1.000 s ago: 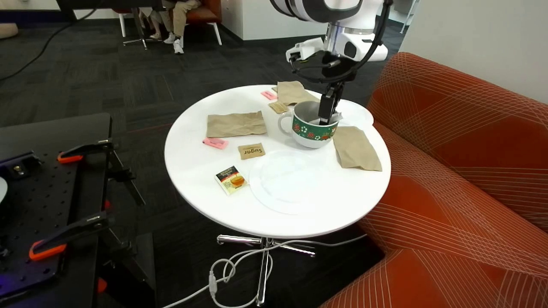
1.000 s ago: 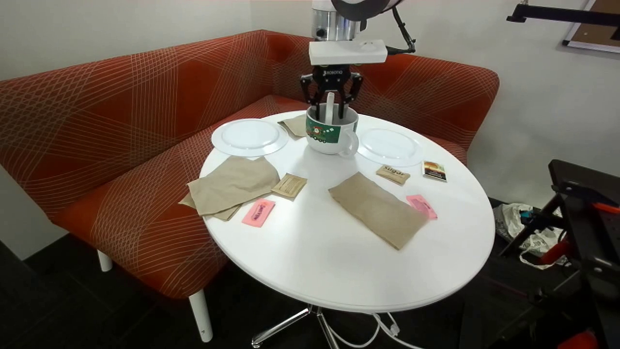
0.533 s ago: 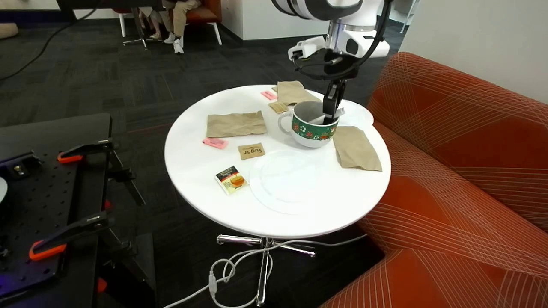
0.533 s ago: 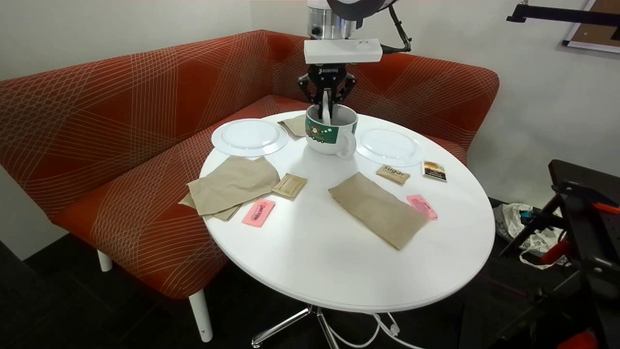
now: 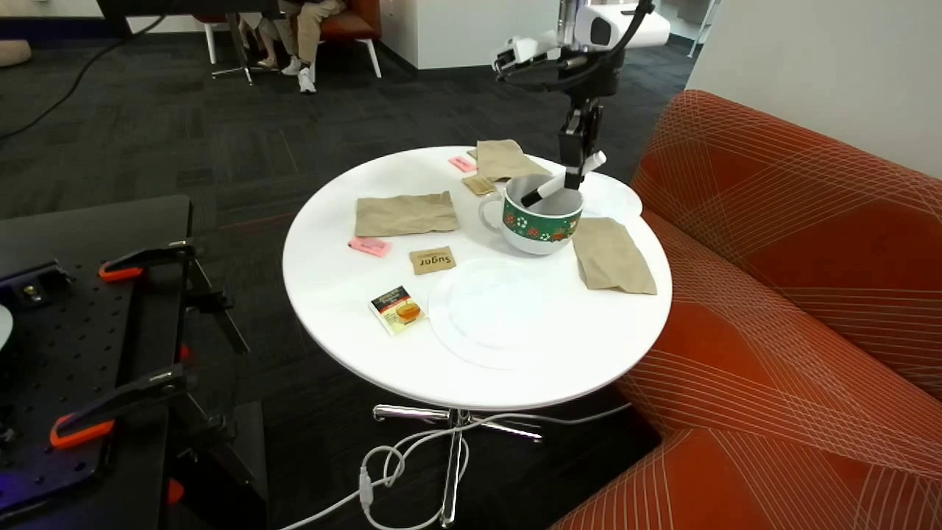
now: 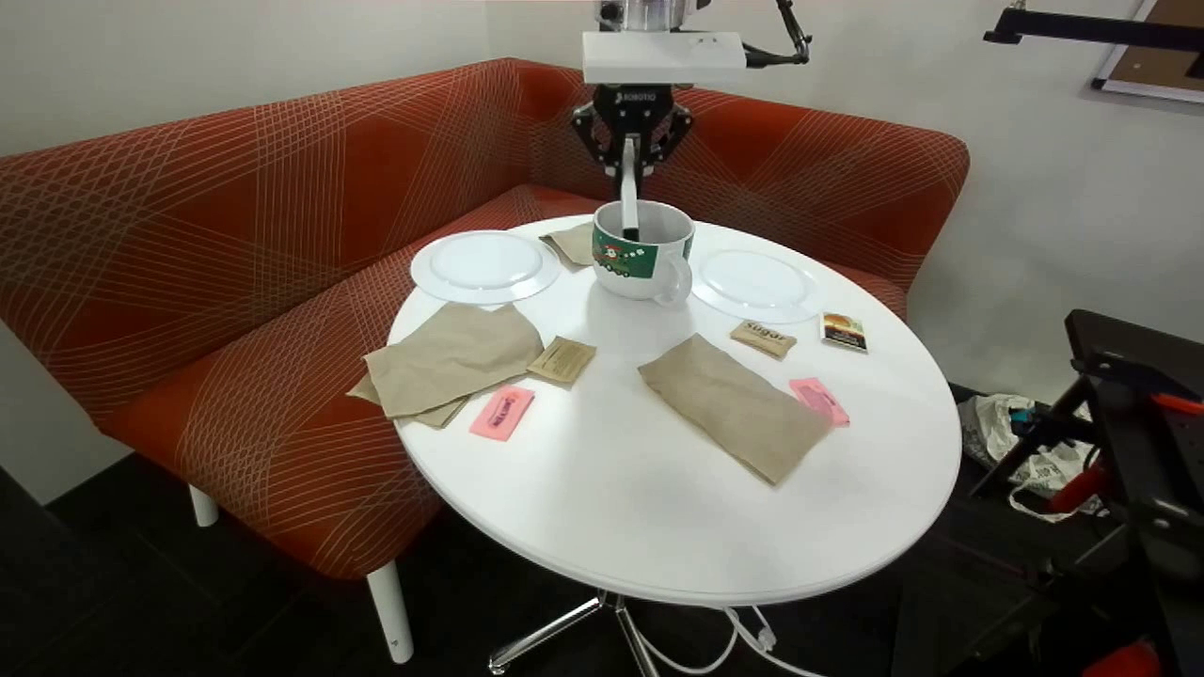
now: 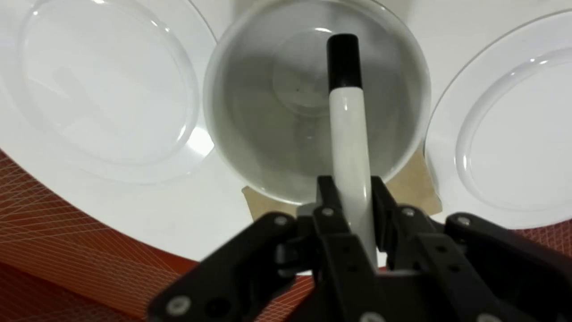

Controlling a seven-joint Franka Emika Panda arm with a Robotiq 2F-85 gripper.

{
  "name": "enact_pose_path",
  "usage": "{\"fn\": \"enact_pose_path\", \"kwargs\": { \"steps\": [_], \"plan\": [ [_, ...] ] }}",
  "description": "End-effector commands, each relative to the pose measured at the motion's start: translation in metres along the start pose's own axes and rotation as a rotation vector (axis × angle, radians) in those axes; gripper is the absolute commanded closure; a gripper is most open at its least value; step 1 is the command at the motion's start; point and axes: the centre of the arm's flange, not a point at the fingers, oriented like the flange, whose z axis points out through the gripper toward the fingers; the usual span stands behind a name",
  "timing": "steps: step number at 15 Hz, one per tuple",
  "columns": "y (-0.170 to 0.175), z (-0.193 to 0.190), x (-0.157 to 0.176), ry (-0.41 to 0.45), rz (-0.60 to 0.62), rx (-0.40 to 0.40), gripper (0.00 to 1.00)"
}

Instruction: Remove the marker from the white and green mug

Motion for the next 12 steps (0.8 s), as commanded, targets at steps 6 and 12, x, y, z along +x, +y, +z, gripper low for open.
{"fn": "enact_pose_path", "kwargs": {
  "steps": [6,12],
  "plan": [
    [0.055,-0.105,-0.043,0.051,0.001,0.105,0.95],
    [0.064,-0.131,-0.105,-0.014,-0.124,0.193,0.95]
  ]
}}
